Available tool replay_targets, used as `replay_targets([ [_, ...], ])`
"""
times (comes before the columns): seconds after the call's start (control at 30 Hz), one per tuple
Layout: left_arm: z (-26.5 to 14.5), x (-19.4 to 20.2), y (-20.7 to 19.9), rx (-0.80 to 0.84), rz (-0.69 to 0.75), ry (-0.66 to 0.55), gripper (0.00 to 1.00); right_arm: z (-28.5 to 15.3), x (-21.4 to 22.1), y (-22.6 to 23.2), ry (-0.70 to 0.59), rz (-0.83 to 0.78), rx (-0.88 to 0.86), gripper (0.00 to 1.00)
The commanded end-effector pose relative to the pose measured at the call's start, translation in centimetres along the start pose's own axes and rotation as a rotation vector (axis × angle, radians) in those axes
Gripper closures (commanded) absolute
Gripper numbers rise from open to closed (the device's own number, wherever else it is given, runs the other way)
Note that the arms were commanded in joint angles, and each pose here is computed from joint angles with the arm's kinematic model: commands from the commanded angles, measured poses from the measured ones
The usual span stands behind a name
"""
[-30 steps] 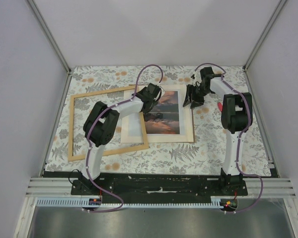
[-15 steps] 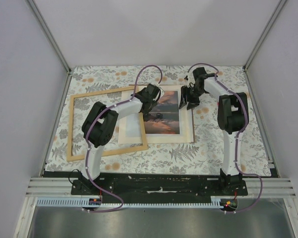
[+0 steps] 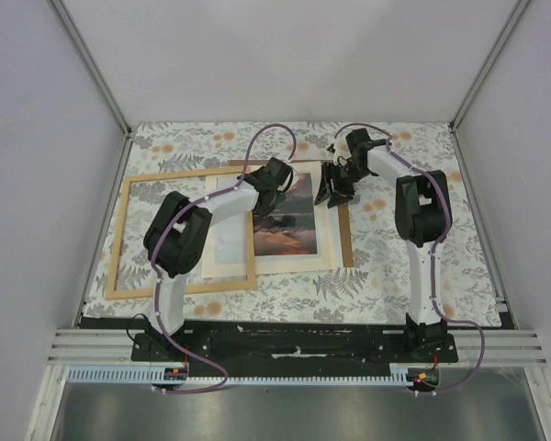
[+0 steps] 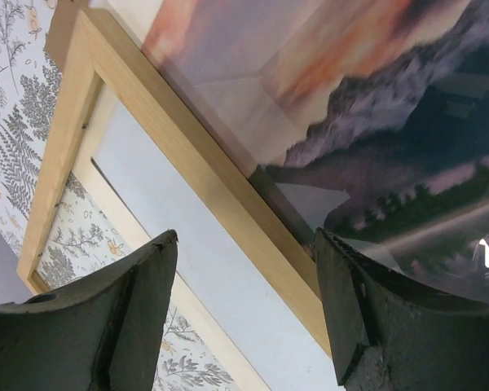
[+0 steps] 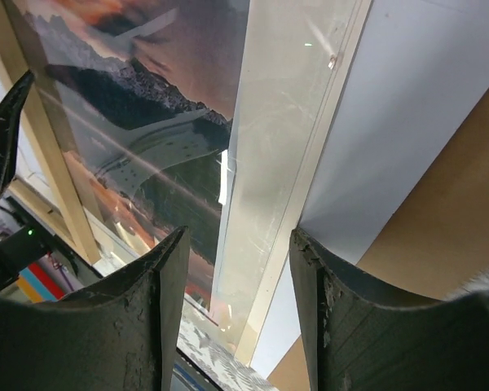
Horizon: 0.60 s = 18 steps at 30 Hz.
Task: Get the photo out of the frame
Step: Remove the photo frame item from the center of the board.
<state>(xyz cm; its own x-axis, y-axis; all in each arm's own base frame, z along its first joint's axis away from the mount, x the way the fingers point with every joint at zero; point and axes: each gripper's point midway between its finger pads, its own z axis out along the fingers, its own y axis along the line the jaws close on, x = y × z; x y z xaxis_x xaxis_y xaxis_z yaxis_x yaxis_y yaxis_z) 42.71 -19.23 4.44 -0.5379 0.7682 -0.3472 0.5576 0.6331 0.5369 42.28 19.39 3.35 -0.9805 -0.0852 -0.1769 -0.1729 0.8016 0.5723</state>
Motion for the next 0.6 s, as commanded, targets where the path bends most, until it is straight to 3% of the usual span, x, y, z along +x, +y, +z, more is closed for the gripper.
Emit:
replay_targets([
  [0.0, -2.4, -1.8, 1.6, -0.010, -0.012, -0.063, 0.25, 2.3, 1.2, 4.7, 0.053, -0.024, -0.161, 0.41],
  [0.3, -1.4, -0.8, 0.0, 0.034, -0.004, -0.035, 0.25, 1.2, 1.7, 8.9, 0.060, -0.001, -0.420, 0.41],
  [0.57, 0.3, 0.9, -2.6, 0.086, 0.027, 0.024, 0.25, 0.8, 2.2, 10.4, 0.088, -0.002, -0.538, 0.42],
])
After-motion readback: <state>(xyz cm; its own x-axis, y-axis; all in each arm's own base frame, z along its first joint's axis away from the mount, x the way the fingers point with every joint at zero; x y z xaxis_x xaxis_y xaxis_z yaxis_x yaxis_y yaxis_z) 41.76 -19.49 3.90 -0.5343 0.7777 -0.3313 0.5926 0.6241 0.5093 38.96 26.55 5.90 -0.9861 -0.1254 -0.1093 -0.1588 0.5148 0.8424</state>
